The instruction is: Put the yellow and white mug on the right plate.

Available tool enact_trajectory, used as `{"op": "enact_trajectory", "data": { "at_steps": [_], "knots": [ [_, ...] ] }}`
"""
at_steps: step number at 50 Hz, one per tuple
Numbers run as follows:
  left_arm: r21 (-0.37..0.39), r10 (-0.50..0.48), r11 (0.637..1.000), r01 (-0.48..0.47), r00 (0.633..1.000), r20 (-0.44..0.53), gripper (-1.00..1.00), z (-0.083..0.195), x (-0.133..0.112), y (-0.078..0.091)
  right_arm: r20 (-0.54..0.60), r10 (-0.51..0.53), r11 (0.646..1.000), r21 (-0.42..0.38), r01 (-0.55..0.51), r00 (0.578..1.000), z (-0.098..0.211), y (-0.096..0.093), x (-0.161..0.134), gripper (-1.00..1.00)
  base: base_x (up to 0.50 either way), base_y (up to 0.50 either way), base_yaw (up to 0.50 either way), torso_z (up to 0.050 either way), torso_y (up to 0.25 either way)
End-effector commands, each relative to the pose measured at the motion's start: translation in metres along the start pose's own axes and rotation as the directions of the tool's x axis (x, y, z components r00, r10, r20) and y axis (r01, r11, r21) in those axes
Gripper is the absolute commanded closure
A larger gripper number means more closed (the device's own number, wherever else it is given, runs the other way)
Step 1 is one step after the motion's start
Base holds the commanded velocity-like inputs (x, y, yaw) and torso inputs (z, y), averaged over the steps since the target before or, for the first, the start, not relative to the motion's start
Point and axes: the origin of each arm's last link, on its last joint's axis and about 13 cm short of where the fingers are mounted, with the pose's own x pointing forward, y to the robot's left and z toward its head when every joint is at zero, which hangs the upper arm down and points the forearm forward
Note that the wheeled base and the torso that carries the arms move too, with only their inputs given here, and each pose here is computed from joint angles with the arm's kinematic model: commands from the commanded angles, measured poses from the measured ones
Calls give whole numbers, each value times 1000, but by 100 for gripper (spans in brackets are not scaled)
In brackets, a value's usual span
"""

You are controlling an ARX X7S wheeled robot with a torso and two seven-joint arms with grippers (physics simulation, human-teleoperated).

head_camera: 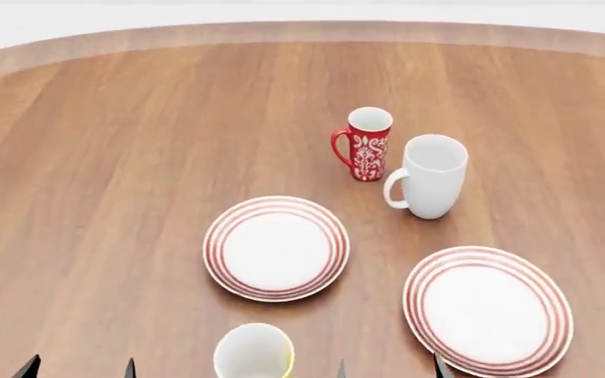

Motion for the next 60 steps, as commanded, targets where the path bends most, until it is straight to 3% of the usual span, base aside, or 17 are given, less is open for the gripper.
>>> {"op": "enact_trajectory", "data": {
  "at_steps": [1, 17, 41, 47, 52, 54, 60],
  "knots": [
    [-1, -1, 1000, 1, 1000, 7, -100, 2, 1, -1, -8, 16, 999, 37, -15, 1000, -1, 1, 1, -100, 500, 0, 0, 0, 0],
    [-2, 1, 1000, -1, 1000, 9, -100, 3, 0, 0, -3, 13, 1000, 27, -13, 1000, -1, 2, 1, -100, 500, 0, 0, 0, 0],
    [-2, -3, 1000, 3, 1000, 6, -100, 2, 1, 0, -29, 77, 996, -31, -78, 997, -3, -2, 0, -100, 0, 0, 0, 0, 0],
    [-2, -2, 1000, 2, 1000, 9, -100, 3, 0, 0, -19, 117, 993, -25, -117, 993, 3, -10, -2, -100, 0, 0, 0, 0, 0],
    [-2, 1, 1000, -1, 1000, 9, -100, 3, 0, 0, -15, 204, 978, 37, -203, 979, 10, -17, -7, -100, 0, 0, 0, 0, 0],
    [-2, 1, 1000, -1, 1000, 9, -100, 3, 0, 0, 10, 219, 976, -17, -219, 976, 11, -19, -9, -100, 0, 0, 0, 0, 0],
    [-1, 1, 1000, -1, 1000, 8, -100, 3, 0, 0, 26, 282, 959, -38, -281, 959, 12, -23, -14, -100, 0, 0, 0, 0, 0]
  ]
}}
